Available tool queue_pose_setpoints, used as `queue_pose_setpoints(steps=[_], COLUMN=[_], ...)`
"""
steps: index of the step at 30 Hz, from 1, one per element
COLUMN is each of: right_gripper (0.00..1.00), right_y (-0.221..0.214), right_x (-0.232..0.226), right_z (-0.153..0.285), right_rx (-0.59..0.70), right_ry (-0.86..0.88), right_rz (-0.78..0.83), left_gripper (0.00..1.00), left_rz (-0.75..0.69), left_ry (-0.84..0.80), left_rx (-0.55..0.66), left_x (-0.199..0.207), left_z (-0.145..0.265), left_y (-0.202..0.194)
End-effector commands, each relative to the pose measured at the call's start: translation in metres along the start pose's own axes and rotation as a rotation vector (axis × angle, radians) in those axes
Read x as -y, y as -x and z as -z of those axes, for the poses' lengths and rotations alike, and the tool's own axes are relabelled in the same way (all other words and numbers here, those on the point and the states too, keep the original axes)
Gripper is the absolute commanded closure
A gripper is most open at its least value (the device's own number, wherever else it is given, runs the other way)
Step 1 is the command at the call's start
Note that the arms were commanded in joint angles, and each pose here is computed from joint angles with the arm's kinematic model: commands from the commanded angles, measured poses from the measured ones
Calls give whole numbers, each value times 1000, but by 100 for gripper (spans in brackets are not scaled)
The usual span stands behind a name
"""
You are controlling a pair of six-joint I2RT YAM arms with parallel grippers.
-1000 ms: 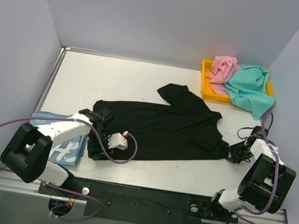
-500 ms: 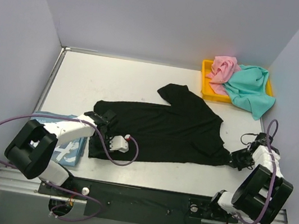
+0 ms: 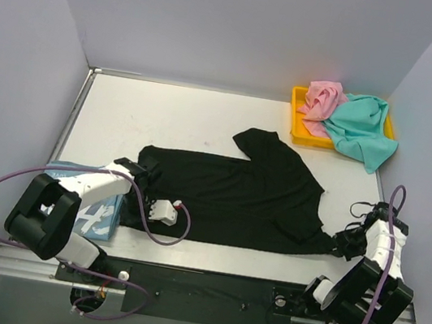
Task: Fold and stack the t-shirts
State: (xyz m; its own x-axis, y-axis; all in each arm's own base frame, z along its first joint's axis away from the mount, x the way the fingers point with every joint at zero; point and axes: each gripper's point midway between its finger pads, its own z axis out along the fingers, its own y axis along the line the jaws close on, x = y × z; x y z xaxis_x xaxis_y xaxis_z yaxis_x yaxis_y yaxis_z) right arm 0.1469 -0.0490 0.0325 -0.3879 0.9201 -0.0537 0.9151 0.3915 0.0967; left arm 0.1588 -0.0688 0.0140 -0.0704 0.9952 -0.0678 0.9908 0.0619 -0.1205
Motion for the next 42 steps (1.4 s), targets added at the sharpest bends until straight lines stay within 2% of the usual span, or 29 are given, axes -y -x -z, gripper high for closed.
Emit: queue_pose_setpoints(steps=[1, 3, 4, 5, 6, 7, 8, 9, 10, 11, 13, 16, 18, 19, 22, 24, 28, 33, 35, 37, 39, 41, 42], right_gripper=[100, 97, 83, 64, 60, 52, 51, 50, 50, 50, 50, 49, 50, 50, 53, 54, 54, 56, 59, 70, 92, 100, 100], right_y=[-6, -6, -6, -3, 0, 8, 11, 21, 24, 34, 43, 39, 29, 22, 13, 6, -12, -16, -13, -12, -11, -9, -13], right_x=[19, 19, 18, 16, 17, 17, 18, 14, 12, 6, -7, -37, -58, -64, -66, -66, -58, -65, -66, -70, -76, -87, -92], right_z=[-1, -3, -3, -1, 1, 5, 8, 16, 21, 31, 45, 59, 58, 55, 39, 33, 25, 10, 2, -3, -2, 5, 7], right_rx=[-43, -50, -52, -41, -30, 2, 11, 51, 67, 104, 156, 208, 171, 130, 44, -3, -47, -35, -42, -56, -39, 1, 6], right_ry=[-99, -98, -96, -90, -100, -108, -116, -108, -99, -83, -46, 4, 69, 93, 86, 87, 80, 82, 60, 57, 46, 51, 59], right_rz=[-35, -36, -33, -33, -29, -19, -14, -3, 7, 13, 71, 262, 354, 369, 399, 423, 434, 470, 474, 482, 511, 543, 567], left_gripper=[100, 100, 100, 100, 100, 83, 74, 50, 33, 25, 24, 24, 25, 28, 38, 39, 39, 39, 39, 39, 40, 40, 40], left_rz=[-66, -71, -71, -71, -58, -49, -42, -39, -39, -38, -34, -41, -36, -40, -54, -92, -101, -79, -75, -73, -71, -74, -80], left_ry=[16, 29, 37, 22, 11, -24, -37, -65, -64, -62, -42, 10, 62, 94, 130, 145, 149, 151, 166, 176, 192, 208, 215], left_rx=[-46, -58, -53, -48, -8, 1, 64, 85, 128, 155, 168, 195, 257, 327, 461, 518, 544, 509, 498, 491, 479, 468, 457], left_x=[-10, -14, -17, -14, -13, -5, -5, 1, -2, -5, -12, -29, -44, -55, -68, -71, -69, -62, -62, -60, -61, -61, -61], left_z=[3, 2, 2, 3, 7, 10, 16, 20, 26, 32, 39, 52, 66, 78, 99, 112, 116, 102, 102, 103, 103, 103, 101], left_y=[-22, -27, -25, -23, -13, -10, 5, 9, 20, 27, 32, 43, 61, 80, 127, 156, 179, 170, 165, 162, 158, 154, 151])
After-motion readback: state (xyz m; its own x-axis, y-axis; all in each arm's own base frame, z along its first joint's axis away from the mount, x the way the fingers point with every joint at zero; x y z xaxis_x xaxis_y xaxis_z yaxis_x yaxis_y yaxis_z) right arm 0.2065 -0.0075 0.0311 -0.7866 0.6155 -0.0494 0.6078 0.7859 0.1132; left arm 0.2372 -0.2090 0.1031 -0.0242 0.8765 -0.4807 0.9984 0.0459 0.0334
